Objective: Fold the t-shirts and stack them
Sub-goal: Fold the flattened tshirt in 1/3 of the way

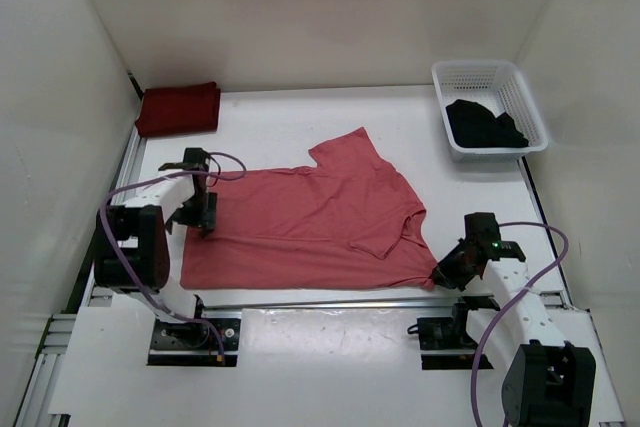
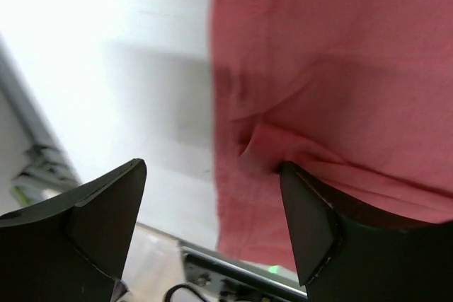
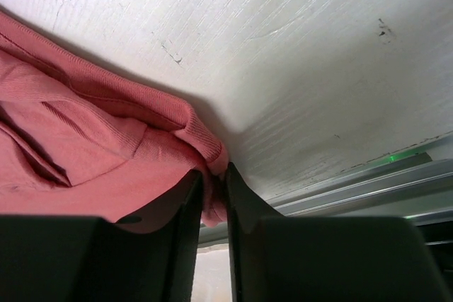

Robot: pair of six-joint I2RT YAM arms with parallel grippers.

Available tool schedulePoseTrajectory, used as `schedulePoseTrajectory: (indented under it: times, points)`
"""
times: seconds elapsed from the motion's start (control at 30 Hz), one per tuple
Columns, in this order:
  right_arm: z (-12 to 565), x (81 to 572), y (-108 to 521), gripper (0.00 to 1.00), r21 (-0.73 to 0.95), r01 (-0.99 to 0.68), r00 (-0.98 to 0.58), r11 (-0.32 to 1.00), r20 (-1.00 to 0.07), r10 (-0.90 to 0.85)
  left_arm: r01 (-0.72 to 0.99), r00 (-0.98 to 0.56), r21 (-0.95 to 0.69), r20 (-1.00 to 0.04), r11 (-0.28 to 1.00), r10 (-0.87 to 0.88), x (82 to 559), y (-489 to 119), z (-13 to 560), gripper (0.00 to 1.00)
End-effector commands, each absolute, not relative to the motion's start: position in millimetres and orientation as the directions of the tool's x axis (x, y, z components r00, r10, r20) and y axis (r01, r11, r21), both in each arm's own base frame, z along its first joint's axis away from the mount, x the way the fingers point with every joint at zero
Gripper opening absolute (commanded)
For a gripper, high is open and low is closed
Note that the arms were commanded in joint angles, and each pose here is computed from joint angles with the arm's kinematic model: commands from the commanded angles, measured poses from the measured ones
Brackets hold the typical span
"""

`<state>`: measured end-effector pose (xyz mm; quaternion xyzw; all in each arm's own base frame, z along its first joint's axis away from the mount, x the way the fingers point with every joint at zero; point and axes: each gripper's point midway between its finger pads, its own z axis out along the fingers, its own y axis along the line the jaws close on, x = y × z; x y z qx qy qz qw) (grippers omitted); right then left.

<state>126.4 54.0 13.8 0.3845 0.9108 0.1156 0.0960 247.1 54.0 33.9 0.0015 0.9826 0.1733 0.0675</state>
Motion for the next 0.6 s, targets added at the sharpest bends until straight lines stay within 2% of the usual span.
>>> schedulePoseTrajectory:
  times: [0.0,0.07,0.1,0.17,0.2,0.27,0.3,0.37,0.47,0.5,0.57]
  points:
    - [7.8,121.5,48.8,0.24,0.252,0.674,-0.696,0.694,-0.099,0.712,-0.099,-0.945,0.428,-0.322,0.898,0.049,282.8,64.8,92.7,0.87]
    - [7.7,121.2,48.5,0.31,0.251,0.668,-0.702,0.701,-0.101,0.705,-0.111,-0.913,0.461,-0.397,0.880,0.093,298.7,58.3,117.1,0.89]
    - [6.8,120.3,48.5,0.31,0.244,0.670,-0.703,0.701,-0.095,0.705,-0.068,-0.869,0.444,-0.466,0.893,0.165,312.2,30.4,139.6,0.89]
    - [6.8,120.3,48.5,0.31,0.244,0.670,-0.703,0.701,-0.095,0.705,0.048,-0.811,0.403,-0.518,0.914,0.271,318.1,-19.2,155.3,0.88]
    - [6.8,120.3,48.5,0.31,0.244,0.670,-0.703,0.701,-0.095,0.705,0.190,-0.739,0.395,-0.545,0.899,0.396,313.9,-74.4,163.4,0.86]
    - [6.8,120.3,48.5,0.32,0.244,0.670,-0.703,0.701,-0.095,0.705,0.368,-0.653,0.361,-0.556,0.857,0.515,297.7,-137.7,162.8,0.86]
    - [6.8,120.3,48.5,0.32,0.244,0.670,-0.703,0.701,-0.095,0.705,0.501,-0.578,0.353,-0.543,0.790,0.609,280.9,-188.8,156.0,0.86]
    - [6.6,122.6,46.9,0.32,0.244,0.670,-0.700,0.701,-0.108,0.706,0.643,-0.515,0.284,-0.528,0.711,0.676,259.0,-243.2,143.6,0.85]
    - [6.3,123.0,45.6,0.32,0.239,0.678,-0.692,0.696,-0.112,0.713,0.785,-0.420,0.196,-0.529,0.587,0.738,231.4,-324.6,125.7,0.83]
    - [6.0,123.4,44.4,0.32,0.234,0.686,-0.683,0.688,-0.116,0.721,0.817,-0.374,0.181,-0.557,0.548,0.742,221.2,-354.0,132.3,0.82]
    - [5.5,123.9,42.3,0.32,0.226,0.696,-0.674,0.681,-0.123,0.729,0.856,-0.358,0.141,-0.533,0.498,0.767,211.5,-383.2,109.7,0.81]
